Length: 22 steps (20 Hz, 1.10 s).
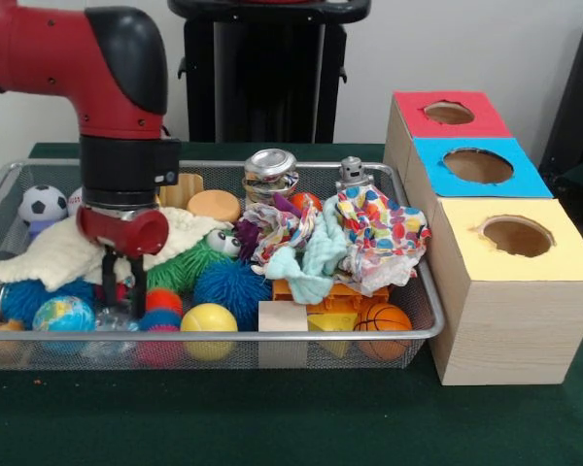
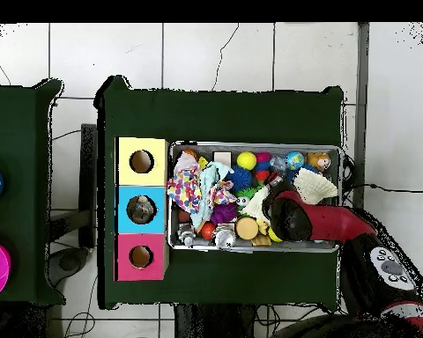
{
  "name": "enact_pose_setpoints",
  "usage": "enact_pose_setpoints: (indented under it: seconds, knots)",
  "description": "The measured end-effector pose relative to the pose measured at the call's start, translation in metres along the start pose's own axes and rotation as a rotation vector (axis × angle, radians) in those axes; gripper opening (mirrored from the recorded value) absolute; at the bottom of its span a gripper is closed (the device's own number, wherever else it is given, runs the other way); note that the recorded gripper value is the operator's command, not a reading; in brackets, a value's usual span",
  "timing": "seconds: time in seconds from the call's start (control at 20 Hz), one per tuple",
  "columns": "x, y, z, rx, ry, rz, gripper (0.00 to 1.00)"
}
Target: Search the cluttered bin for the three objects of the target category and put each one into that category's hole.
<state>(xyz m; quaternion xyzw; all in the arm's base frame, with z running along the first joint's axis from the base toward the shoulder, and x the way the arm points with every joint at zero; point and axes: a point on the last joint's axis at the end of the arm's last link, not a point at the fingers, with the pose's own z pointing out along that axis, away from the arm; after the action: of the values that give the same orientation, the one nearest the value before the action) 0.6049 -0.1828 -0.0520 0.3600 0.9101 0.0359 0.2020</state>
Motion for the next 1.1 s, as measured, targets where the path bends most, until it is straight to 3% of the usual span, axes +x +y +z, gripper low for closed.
enact_pose_setpoints:
  seconds: [0.15,0.45,0.75,1.1]
  knots:
    - [0.011,0.014,-0.005,0.005,-0.013,-0.036,1.00]
    - [0.039,0.035,-0.014,0.035,0.001,-0.041,1.00]
    - [0.074,0.048,-0.029,0.077,0.030,-0.015,1.00]
    - [0.076,0.034,-0.037,0.106,0.043,0.048,1.00]
